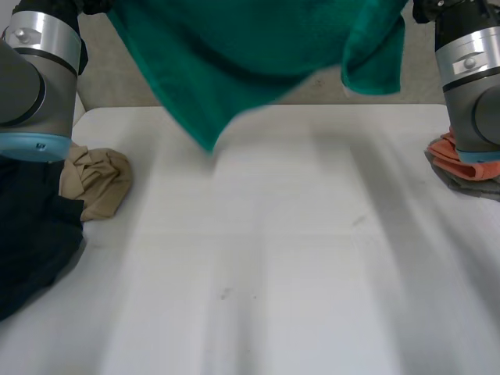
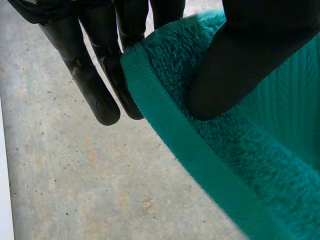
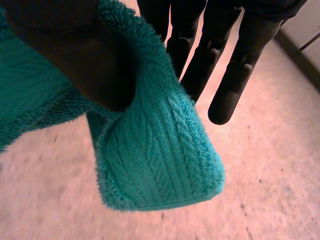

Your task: Fold the laundry.

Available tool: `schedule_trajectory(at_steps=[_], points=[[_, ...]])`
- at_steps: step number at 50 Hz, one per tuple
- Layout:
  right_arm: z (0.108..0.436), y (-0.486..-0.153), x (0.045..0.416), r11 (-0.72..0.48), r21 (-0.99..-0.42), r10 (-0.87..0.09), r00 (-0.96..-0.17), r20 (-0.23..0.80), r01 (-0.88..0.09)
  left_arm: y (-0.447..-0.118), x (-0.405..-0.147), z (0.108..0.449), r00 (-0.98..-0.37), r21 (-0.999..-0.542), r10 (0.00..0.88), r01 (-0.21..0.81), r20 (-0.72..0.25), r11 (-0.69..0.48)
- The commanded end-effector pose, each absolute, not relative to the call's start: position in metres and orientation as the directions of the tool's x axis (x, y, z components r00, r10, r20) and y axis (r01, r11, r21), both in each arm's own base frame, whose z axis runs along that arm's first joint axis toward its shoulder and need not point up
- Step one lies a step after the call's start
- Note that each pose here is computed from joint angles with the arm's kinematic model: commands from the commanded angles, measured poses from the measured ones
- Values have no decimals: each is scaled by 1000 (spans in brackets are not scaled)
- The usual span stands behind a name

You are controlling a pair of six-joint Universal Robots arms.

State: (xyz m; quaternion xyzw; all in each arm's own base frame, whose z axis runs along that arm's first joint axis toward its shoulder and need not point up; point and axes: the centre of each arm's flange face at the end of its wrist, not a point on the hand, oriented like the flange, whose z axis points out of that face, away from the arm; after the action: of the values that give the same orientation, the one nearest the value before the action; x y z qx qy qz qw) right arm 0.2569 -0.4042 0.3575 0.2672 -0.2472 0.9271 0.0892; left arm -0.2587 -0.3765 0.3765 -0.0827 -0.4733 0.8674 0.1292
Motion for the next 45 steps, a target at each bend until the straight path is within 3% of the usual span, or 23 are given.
schedule_trajectory(at_steps=[1,7,10,16,20,25,29,33,38,45], points=[[309,-406,240,-802,-541,-136,-803,580,-254,-356,-253,317,-950,-949,310,-71,-29,-306],[222,-393,220,-642,-700,-354,-689,632,-312,-326,-256,238,-926,-997,376,6,-33,-73],[183,-378,209,-583,-738,-448,-625,640,-339,-313,-252,202,-919,-998,394,50,-33,33],[145,-356,196,-584,-702,-490,-512,705,-407,-296,-248,173,-910,-988,414,86,-27,125],[148,-352,191,-556,-686,-459,-514,725,-470,-291,-247,175,-902,-988,431,87,-25,127],[197,-356,187,-425,-763,-412,-647,642,-487,-288,-243,192,-903,-993,428,74,-28,91],[245,-363,176,-272,-887,-401,-794,457,-373,-283,-240,207,-904,-996,425,74,-43,56],[255,-371,171,-95,-960,-424,-862,279,-265,-279,-239,222,-899,-997,433,80,-69,6],[262,-376,170,92,-975,-433,-890,143,-202,-276,-242,240,-889,-995,447,81,-99,-59],[255,-389,178,312,-936,-450,-893,3,-160,-266,-250,268,-866,-986,481,73,-138,-152]])
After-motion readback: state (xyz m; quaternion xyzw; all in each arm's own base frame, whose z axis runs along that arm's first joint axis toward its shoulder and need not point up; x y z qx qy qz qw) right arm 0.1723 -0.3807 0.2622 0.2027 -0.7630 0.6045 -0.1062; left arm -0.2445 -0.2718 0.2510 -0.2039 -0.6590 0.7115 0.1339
